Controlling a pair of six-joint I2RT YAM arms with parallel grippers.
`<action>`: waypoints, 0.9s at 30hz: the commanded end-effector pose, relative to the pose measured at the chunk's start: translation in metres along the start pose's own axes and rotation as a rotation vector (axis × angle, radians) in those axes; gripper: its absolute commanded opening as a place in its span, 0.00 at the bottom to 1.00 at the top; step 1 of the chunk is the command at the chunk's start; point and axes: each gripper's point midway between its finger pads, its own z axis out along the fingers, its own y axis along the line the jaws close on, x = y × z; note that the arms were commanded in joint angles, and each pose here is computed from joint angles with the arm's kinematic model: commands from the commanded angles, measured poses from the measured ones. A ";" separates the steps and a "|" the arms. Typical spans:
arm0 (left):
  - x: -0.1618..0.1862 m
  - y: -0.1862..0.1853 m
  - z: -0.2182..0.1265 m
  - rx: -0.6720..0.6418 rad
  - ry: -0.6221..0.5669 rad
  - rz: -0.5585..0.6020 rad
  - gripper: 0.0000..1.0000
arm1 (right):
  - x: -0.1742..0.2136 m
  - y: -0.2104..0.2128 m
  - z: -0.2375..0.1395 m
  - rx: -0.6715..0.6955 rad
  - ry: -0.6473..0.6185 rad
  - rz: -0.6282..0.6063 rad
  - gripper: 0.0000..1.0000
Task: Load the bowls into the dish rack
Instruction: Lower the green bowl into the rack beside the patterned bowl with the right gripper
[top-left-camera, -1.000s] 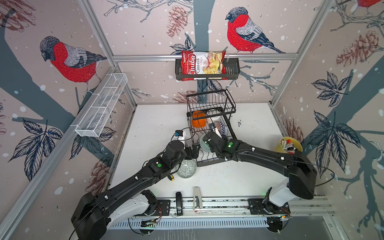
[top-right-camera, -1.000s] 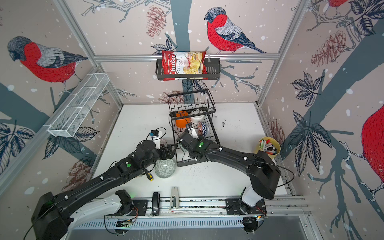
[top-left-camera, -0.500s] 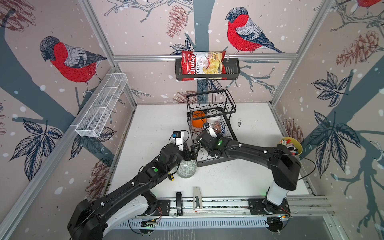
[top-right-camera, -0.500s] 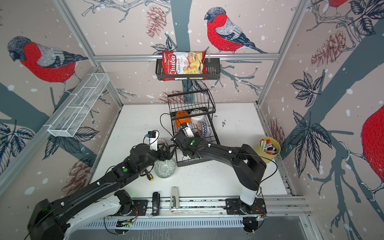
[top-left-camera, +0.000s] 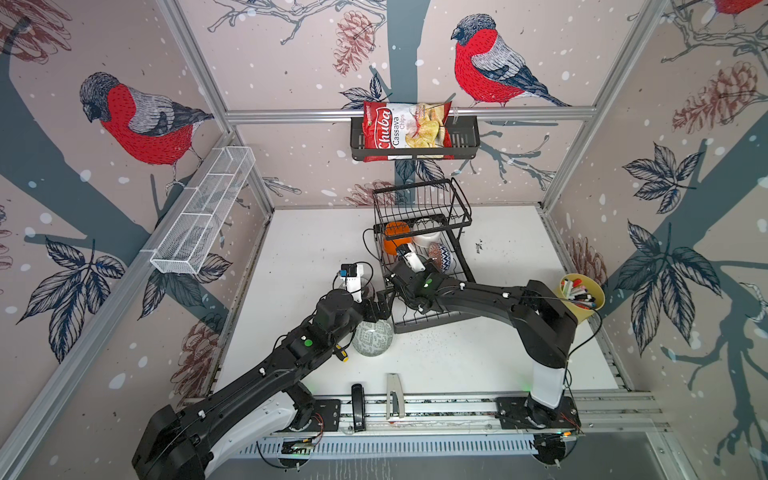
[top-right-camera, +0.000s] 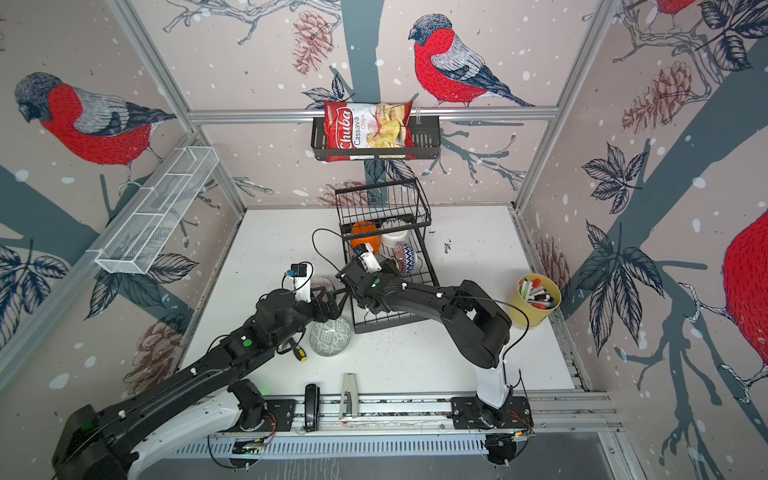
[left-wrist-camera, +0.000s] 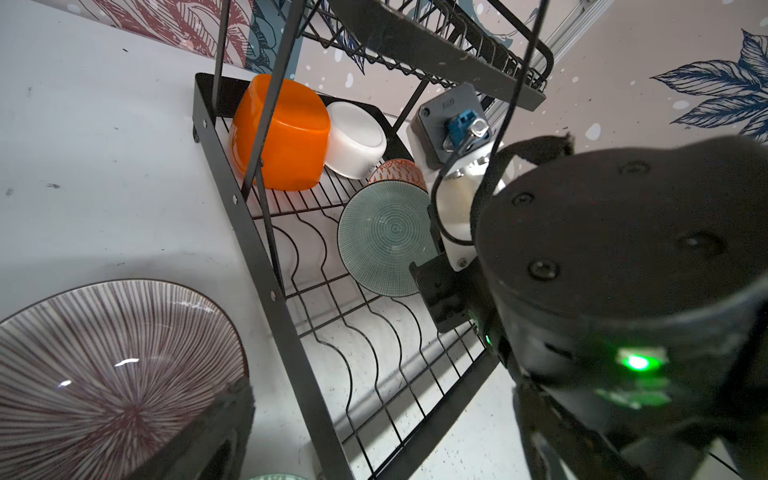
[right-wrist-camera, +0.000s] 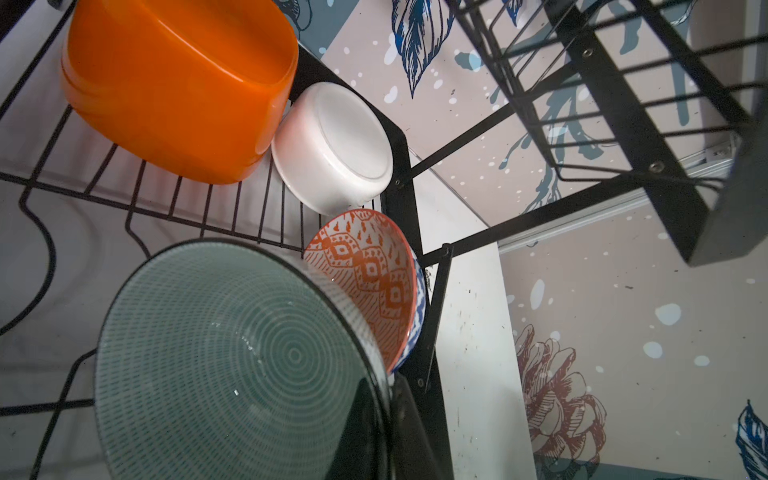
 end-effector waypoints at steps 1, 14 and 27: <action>-0.011 -0.010 -0.002 0.047 -0.039 -0.003 0.96 | -0.011 -0.009 0.003 0.071 -0.025 0.002 0.00; -0.012 -0.010 -0.005 0.050 -0.042 -0.001 0.96 | -0.018 -0.009 0.021 0.121 -0.020 -0.026 0.00; -0.011 -0.006 -0.005 0.045 -0.041 -0.003 0.96 | -0.015 -0.008 0.041 0.162 0.001 -0.054 0.00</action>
